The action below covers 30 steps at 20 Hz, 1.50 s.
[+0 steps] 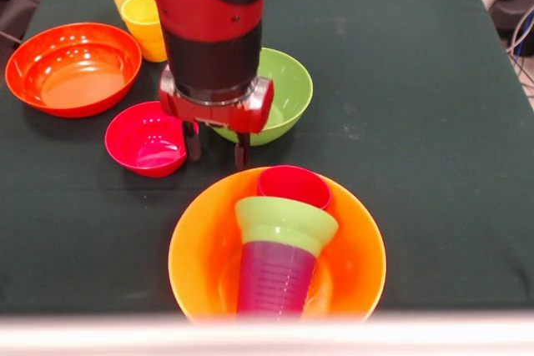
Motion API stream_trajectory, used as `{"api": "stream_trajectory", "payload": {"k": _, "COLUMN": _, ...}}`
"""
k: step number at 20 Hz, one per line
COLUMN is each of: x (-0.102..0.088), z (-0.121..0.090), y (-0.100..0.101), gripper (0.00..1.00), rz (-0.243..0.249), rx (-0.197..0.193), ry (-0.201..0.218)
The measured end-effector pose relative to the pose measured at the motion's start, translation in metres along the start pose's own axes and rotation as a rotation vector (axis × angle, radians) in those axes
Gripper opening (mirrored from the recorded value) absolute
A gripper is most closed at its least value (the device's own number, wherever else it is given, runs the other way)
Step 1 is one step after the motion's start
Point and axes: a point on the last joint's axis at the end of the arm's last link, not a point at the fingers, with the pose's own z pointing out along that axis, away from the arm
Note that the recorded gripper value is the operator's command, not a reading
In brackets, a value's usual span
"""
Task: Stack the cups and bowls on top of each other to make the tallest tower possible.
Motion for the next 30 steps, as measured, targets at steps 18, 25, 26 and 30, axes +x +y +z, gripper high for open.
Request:
{"api": "stream_trajectory", "payload": {"k": 18, "x": 0.024, "z": -0.045, "y": 0.004, "gripper": 1.00, "rz": -0.025, "rx": 0.010, "ry": -0.018}}
{"api": "stream_trajectory", "payload": {"k": 25, "x": 0.055, "z": -0.031, "y": 0.004, "gripper": 1.00, "rz": -0.035, "rx": 0.001, "ry": 0.009}}
{"api": "stream_trajectory", "payload": {"k": 26, "x": 0.063, "z": -0.028, "y": 0.003, "gripper": 1.00, "rz": -0.034, "rx": -0.001, "ry": 0.014}}
{"api": "stream_trajectory", "payload": {"k": 30, "x": 0.088, "z": -0.021, "y": -0.012, "gripper": 1.00, "rz": -0.022, "rx": -0.009, "ry": 0.030}}
